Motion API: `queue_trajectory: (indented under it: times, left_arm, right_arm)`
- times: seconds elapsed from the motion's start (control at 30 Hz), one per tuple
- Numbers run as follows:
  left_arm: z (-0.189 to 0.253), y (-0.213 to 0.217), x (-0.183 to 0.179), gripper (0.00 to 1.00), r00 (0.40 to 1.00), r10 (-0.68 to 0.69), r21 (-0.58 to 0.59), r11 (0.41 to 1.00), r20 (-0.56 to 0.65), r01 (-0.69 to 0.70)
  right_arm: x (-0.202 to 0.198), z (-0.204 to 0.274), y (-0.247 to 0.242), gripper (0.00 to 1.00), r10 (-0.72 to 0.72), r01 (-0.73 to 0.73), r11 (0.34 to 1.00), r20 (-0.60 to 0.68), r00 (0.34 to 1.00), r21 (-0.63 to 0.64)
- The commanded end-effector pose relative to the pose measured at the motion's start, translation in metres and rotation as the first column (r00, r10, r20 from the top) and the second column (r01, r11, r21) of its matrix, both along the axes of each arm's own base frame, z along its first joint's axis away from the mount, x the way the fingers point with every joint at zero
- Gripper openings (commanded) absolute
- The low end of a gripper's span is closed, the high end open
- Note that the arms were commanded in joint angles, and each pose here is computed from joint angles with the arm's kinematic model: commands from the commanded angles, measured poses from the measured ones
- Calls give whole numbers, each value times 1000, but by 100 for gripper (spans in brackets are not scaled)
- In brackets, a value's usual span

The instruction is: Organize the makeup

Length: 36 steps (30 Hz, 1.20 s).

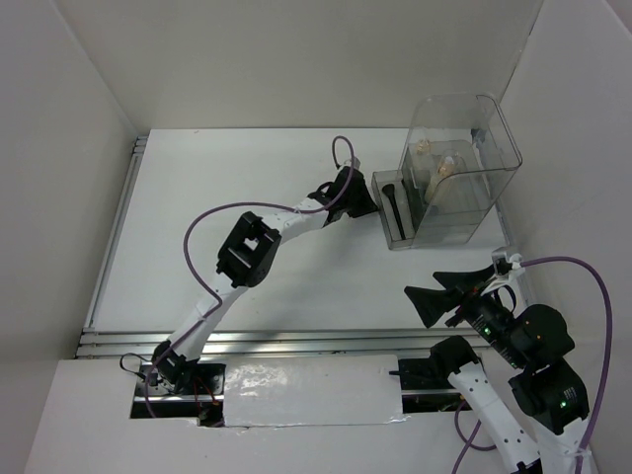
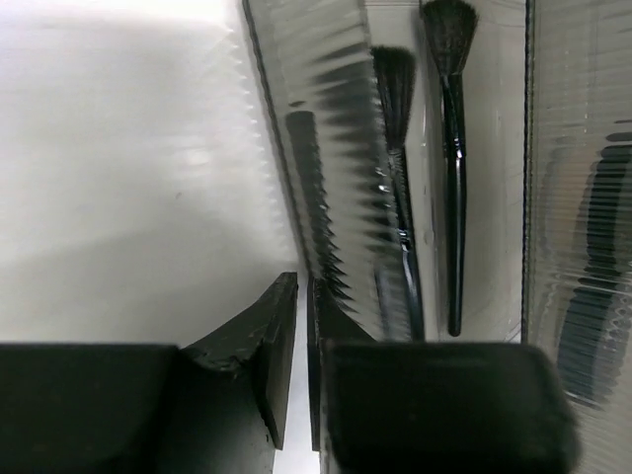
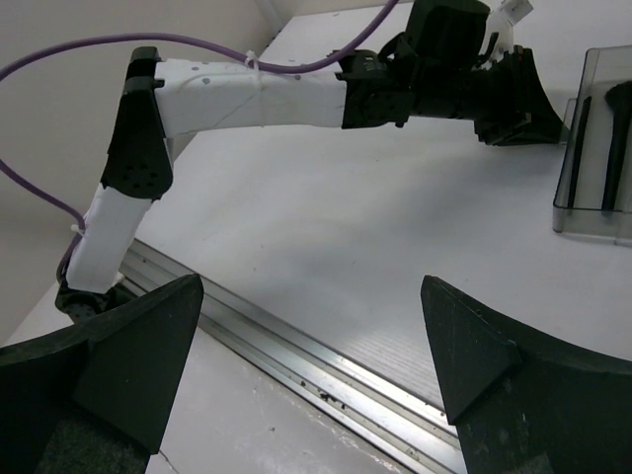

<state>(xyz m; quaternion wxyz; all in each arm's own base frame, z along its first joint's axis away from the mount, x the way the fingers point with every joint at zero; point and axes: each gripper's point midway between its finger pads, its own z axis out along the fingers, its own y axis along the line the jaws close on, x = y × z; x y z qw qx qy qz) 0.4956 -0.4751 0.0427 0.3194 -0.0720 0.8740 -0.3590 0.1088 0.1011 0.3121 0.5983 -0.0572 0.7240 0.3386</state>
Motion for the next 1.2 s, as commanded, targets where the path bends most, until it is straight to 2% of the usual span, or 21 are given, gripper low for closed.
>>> queue_trajectory:
  times: [0.0,0.1,0.33,0.53,0.8,1.07,1.17]
  left_arm:
    - [29,-28,8,25,993,-71,-144,986,92,84]
    - [25,-35,10,31,992,-78,-182,979,102,96]
    - [46,-47,25,47,984,-47,-260,961,170,91]
    - [48,-55,28,58,983,-16,-277,959,184,67]
    - [35,-69,21,63,986,-18,-314,947,167,70]
    - [42,-83,14,71,978,-34,-356,928,206,108]
    - [38,-81,13,72,981,-28,-326,941,190,90]
  right_arm:
    - [2,8,3,100,18,-18,1000,36,999,-7]
    - [2,9,3,100,21,-21,1000,39,999,-8]
    - [1,7,5,100,35,-35,999,41,999,-6]
    - [-3,11,3,100,35,-35,999,58,998,-6]
    - [-8,18,4,100,49,-48,999,74,996,-6]
    - [-4,15,4,100,49,-48,999,72,996,-15]
    - [-5,16,4,100,51,-50,999,72,996,-15]
